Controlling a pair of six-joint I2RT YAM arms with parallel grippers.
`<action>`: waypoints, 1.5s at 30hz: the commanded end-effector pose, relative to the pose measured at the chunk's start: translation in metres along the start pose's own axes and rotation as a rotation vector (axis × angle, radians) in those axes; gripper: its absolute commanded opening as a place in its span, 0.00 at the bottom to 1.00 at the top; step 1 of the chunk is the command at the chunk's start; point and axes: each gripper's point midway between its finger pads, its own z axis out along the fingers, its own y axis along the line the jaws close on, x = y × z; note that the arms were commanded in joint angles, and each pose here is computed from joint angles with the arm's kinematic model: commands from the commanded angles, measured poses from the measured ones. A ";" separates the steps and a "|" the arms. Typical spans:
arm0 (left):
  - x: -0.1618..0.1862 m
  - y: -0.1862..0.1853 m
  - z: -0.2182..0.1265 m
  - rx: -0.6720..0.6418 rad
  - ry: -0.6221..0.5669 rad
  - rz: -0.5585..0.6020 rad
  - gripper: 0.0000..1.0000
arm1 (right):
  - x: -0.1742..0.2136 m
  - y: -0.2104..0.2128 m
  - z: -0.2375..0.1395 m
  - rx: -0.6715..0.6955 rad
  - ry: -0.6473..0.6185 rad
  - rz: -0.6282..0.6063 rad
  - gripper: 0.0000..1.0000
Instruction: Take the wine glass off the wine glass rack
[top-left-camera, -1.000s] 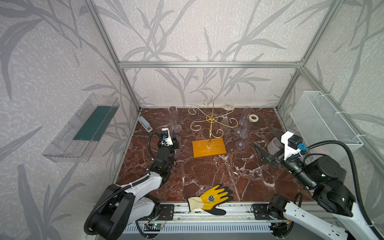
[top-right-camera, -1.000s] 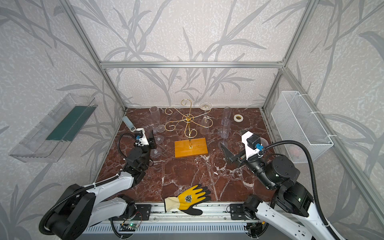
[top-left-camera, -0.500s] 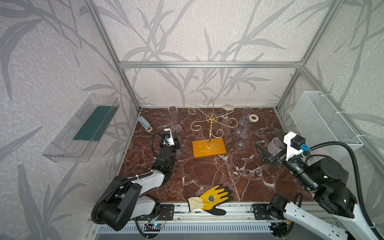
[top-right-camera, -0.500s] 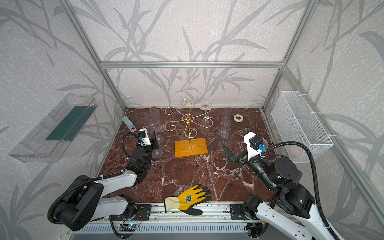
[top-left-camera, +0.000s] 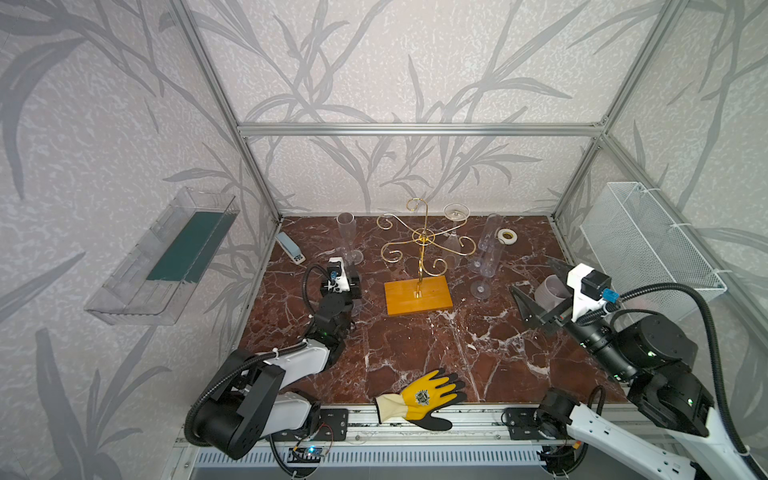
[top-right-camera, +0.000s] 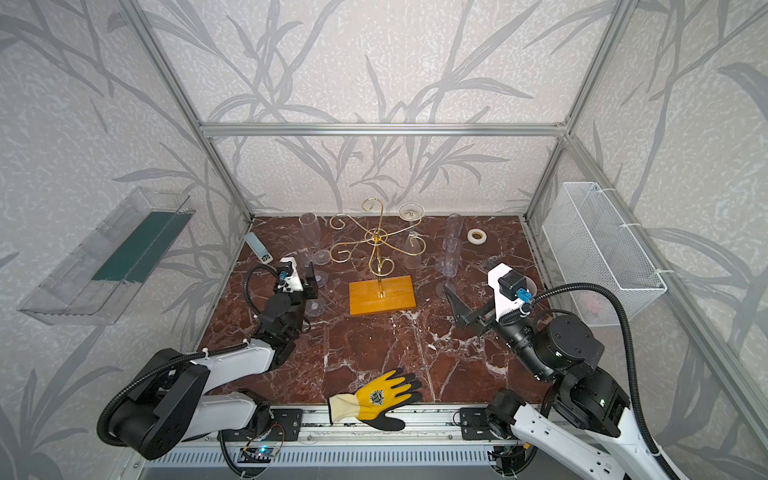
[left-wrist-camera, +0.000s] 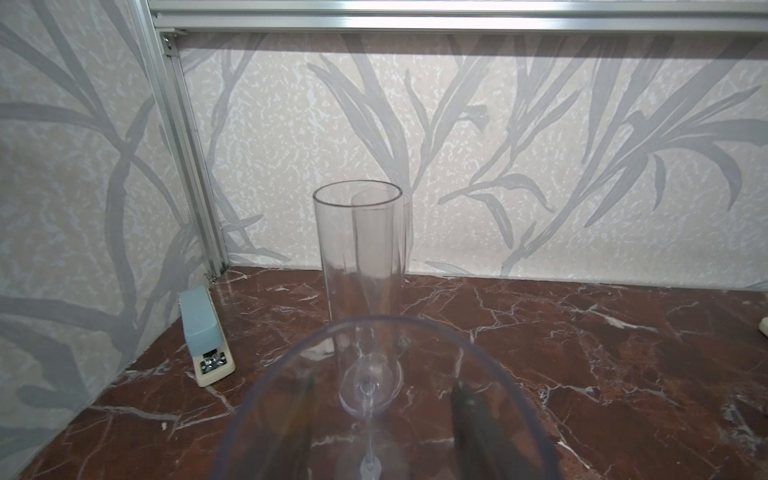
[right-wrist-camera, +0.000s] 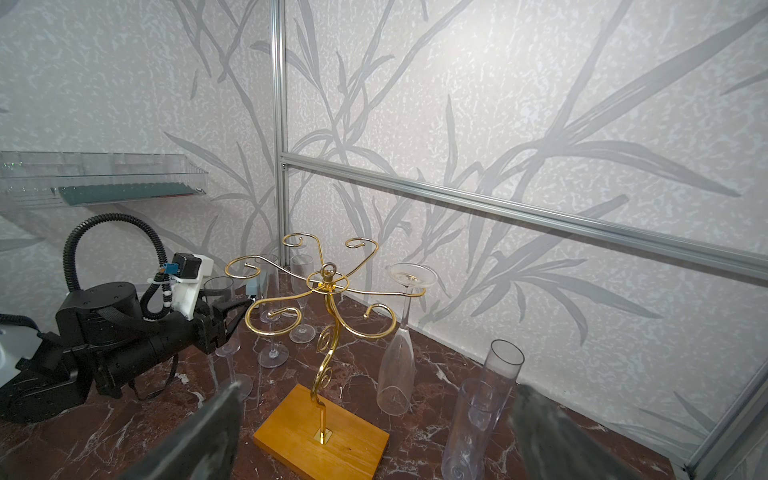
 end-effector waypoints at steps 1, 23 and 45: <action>-0.009 0.000 -0.003 0.009 -0.024 -0.017 0.78 | -0.001 -0.003 -0.002 0.016 -0.007 -0.006 0.99; -0.104 0.017 -0.049 0.048 -0.034 -0.075 0.99 | -0.033 -0.017 0.060 0.147 0.075 -0.099 0.99; -0.139 0.000 -0.097 0.260 0.111 -0.198 0.99 | 0.064 -0.079 0.236 -0.222 0.438 0.726 0.70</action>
